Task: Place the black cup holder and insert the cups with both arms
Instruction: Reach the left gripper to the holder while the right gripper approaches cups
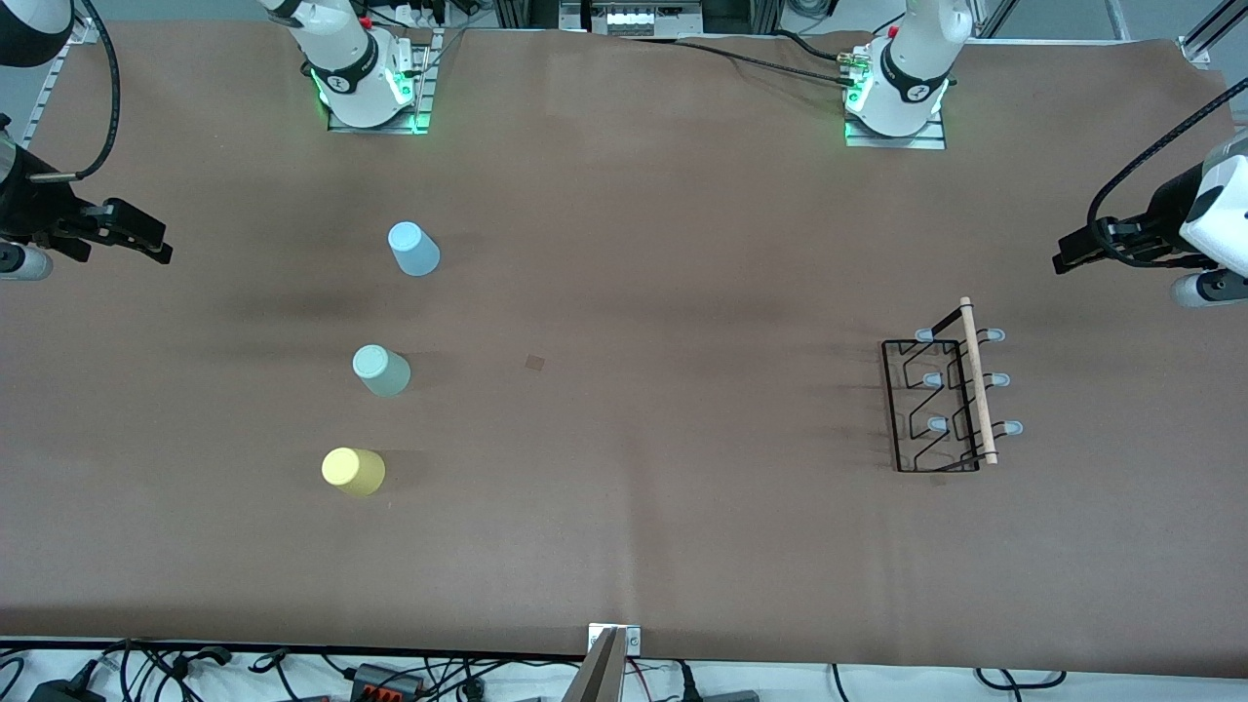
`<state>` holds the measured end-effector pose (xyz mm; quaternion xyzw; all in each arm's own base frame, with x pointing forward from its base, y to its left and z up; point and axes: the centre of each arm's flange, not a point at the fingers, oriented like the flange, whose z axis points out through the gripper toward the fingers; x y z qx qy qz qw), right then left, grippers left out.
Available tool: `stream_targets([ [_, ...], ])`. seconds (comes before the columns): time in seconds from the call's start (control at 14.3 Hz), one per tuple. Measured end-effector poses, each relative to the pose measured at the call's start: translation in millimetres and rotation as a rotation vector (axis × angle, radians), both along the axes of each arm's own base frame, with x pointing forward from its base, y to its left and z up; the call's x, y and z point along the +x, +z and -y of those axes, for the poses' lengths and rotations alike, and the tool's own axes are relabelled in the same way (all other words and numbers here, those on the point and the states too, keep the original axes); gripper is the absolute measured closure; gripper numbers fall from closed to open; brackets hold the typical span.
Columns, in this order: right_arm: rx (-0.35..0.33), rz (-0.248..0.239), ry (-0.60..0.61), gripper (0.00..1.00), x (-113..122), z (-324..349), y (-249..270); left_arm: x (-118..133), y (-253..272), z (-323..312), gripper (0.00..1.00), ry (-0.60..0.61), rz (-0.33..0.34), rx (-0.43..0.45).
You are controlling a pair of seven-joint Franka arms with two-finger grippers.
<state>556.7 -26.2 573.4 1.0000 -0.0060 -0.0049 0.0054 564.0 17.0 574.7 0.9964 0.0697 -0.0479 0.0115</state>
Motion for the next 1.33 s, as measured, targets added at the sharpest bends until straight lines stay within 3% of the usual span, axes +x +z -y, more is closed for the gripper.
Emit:
stream_targets([
  [0.84,0.001,-0.012,0.0,0.0,0,0,-3,10,-14,3,0.0,-0.006,-0.001,0.0],
  [0.98,0.001,-0.022,-0.001,0.0,-2,1,-3,27,-36,5,0.0,-0.007,0.027,0.0],
  [1.33,0.002,-0.032,-0.01,0.0,-5,5,8,65,-156,7,0.0,-0.007,0.058,-0.001],
])
